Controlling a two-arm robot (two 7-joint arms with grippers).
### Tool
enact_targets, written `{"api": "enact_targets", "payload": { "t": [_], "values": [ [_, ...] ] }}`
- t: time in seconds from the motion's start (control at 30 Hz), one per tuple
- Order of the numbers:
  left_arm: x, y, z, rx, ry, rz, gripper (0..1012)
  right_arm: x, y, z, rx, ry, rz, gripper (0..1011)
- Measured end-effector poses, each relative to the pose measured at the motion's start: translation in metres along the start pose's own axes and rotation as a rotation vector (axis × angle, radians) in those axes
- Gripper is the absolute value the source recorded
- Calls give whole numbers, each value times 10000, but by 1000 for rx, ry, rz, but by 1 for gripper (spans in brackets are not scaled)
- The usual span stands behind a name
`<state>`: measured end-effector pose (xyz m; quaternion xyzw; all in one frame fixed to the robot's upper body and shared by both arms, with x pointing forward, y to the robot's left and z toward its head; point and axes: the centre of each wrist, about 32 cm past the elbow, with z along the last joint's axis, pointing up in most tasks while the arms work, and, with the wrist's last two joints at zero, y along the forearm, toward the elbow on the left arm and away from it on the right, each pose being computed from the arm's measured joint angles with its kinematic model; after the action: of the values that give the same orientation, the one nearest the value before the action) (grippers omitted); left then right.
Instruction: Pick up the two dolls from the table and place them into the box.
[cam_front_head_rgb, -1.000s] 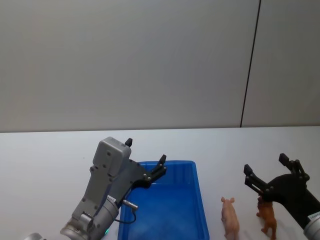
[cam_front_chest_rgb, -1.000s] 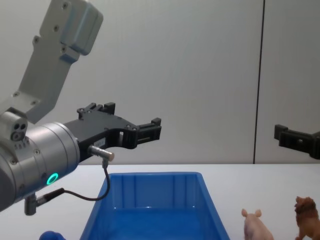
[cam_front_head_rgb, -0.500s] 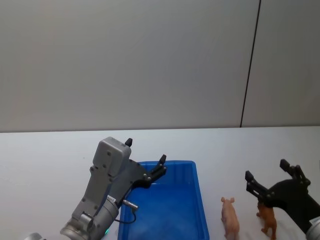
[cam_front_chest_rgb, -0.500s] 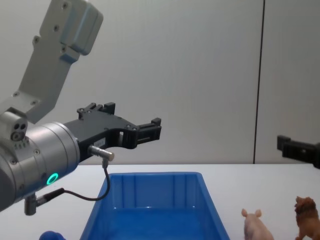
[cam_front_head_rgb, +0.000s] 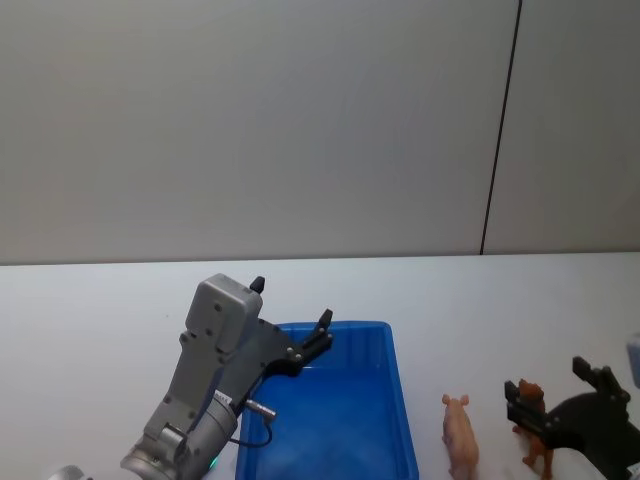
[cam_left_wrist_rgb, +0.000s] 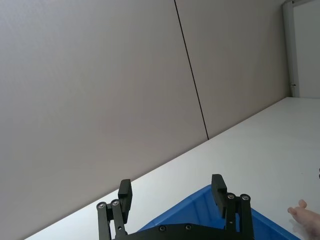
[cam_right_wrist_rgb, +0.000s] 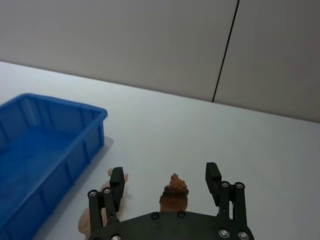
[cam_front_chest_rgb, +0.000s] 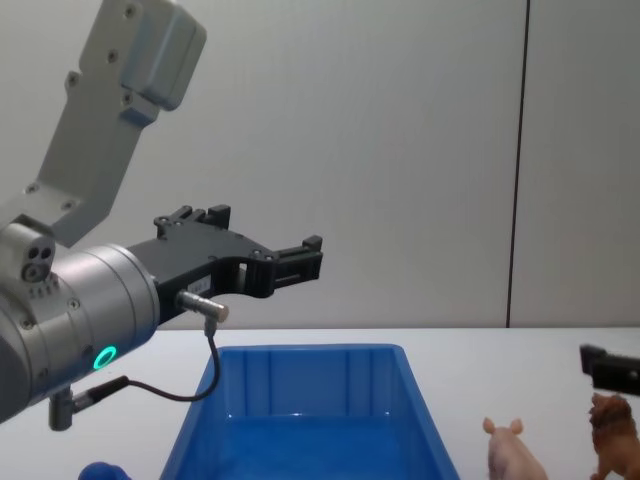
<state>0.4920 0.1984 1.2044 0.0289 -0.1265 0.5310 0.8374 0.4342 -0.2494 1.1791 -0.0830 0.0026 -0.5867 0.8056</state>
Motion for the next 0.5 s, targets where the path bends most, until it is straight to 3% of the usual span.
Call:
{"api": "enact_targets", "payload": {
  "t": [0.5],
  "values": [
    [0,0,0,0,0,0,1002,113,62,-100,-138,0,-37,1001]
  ]
}}
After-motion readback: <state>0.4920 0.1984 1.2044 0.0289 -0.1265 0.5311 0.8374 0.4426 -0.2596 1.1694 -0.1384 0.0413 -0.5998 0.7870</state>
